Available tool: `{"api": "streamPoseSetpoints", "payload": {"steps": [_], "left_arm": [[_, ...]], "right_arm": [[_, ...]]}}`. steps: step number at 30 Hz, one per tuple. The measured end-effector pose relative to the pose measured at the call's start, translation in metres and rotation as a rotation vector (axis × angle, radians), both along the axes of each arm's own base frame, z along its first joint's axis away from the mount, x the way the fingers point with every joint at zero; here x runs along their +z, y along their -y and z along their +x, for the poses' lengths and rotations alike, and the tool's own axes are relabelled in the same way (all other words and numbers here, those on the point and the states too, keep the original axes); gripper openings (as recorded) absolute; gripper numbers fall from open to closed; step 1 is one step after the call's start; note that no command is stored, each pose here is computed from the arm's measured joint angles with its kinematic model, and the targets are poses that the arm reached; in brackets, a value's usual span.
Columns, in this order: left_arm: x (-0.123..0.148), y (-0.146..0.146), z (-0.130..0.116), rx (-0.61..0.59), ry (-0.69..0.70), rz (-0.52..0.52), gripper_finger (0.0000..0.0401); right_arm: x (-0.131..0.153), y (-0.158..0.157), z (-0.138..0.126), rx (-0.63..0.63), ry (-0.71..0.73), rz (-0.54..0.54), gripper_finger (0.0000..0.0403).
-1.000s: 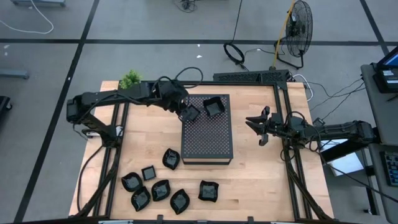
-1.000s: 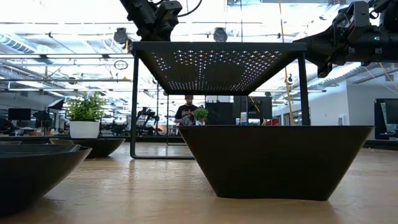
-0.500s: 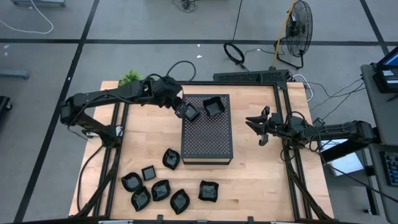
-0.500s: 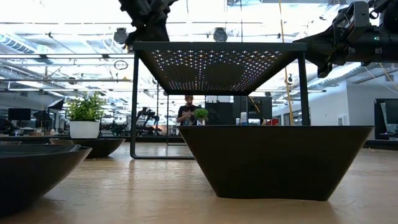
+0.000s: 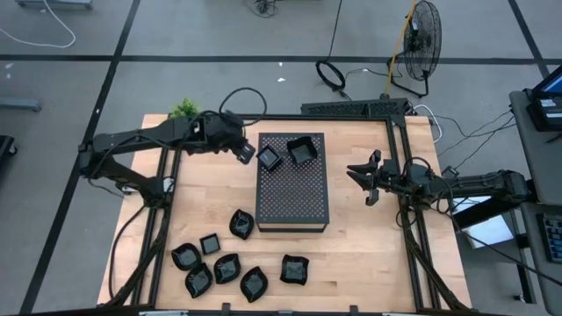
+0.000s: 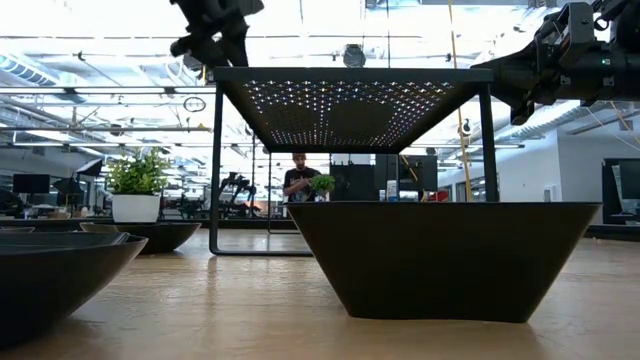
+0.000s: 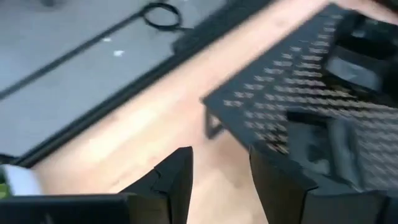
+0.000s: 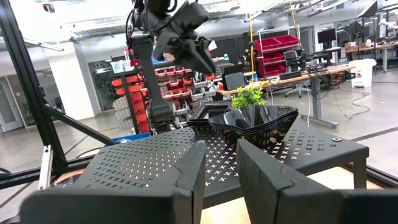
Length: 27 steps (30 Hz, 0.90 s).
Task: Pick & Place Mini shaped plates
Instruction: Stack the black square plate on top of the black square plates on the shelf
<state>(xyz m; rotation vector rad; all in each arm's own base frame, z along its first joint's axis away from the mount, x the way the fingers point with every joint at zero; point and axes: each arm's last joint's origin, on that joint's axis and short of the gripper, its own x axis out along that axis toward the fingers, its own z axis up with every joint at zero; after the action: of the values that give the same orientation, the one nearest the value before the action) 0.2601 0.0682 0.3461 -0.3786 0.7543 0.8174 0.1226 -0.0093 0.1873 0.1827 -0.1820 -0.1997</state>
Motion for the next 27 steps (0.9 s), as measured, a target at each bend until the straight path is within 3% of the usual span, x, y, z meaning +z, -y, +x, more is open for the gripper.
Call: {"api": "streamPoseSetpoints", "payload": {"steps": [11, 17, 27], "left_arm": [[-0.04, -0.003, 0.036, -0.021, -0.128, -0.039, 0.0164], [-0.043, 0.0, 0.045, -0.097, -0.077, -0.108, 0.0163], [-0.042, 0.001, 0.046, -0.11, -0.081, -0.088, 0.0163]], "right_arm": [[0.0, 0.0, 0.0, 0.0, 0.001, 0.0, 0.0077], [0.0, 0.0, 0.0, 0.0, 0.002, 0.0, 0.0077], [0.0, 0.0, 0.0, 0.0, 0.004, 0.0, 0.0077]]}}
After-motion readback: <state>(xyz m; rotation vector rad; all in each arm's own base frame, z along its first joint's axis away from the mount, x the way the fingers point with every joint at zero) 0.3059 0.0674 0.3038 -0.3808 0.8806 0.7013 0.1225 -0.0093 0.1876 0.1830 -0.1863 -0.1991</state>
